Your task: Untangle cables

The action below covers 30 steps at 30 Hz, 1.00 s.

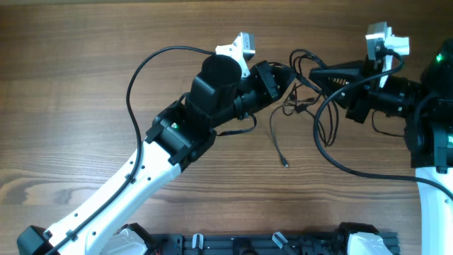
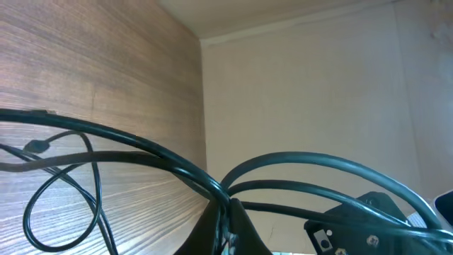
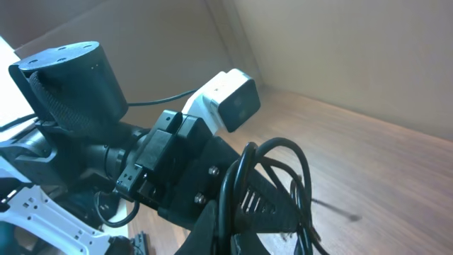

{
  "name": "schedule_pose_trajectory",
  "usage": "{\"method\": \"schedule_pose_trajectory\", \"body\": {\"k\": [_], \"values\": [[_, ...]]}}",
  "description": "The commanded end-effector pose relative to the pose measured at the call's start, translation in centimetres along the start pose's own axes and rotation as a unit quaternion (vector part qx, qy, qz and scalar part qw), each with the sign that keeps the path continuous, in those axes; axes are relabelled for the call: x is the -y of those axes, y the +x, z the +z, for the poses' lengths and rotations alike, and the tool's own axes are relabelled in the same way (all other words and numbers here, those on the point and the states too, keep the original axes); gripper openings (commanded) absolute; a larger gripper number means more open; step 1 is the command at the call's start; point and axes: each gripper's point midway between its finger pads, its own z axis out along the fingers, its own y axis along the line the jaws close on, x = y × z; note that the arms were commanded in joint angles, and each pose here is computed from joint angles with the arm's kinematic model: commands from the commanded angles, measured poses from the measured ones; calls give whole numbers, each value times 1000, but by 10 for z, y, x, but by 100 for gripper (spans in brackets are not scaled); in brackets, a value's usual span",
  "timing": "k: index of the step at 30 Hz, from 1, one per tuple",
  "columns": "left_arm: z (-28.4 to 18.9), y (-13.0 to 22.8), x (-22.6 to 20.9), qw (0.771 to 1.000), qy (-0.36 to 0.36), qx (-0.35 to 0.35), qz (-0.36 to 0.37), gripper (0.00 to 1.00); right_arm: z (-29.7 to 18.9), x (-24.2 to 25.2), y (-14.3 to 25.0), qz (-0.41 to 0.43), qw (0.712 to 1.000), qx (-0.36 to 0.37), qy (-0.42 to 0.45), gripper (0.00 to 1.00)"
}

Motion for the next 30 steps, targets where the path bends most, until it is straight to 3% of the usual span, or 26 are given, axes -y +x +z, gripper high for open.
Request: {"method": "schedule_pose_trajectory", "body": {"k": [1,4,5,6,12,26,28,29,30], "values": [[1,-10,-7,999,-16,24,15,4,-2,-11,-1,-1,1000,0,-17,4],[1,-8,-6,998,-15,17,52,4,-2,-11,0,3,1000,-1,-17,5],[1,-3,-5,999,-9,3,52,12,-2,-11,0,4,1000,-1,-17,5],[1,3,-2,999,-2,-13,52,32,-2,-11,-1,12,1000,0,-18,5],[1,16,5,998,16,-43,46,37,-2,-11,-4,49,999,3,-18,5],[1,19,24,997,52,-45,37,25,-2,-6,-25,197,980,30,-4,5],[1,19,25,997,54,-44,36,18,-2,-6,-25,199,980,30,-5,5],[1,18,26,997,56,-44,37,8,-2,-6,-25,204,979,30,-5,5],[1,18,26,997,57,-44,37,4,-2,-7,-24,204,978,29,-7,5]]}}
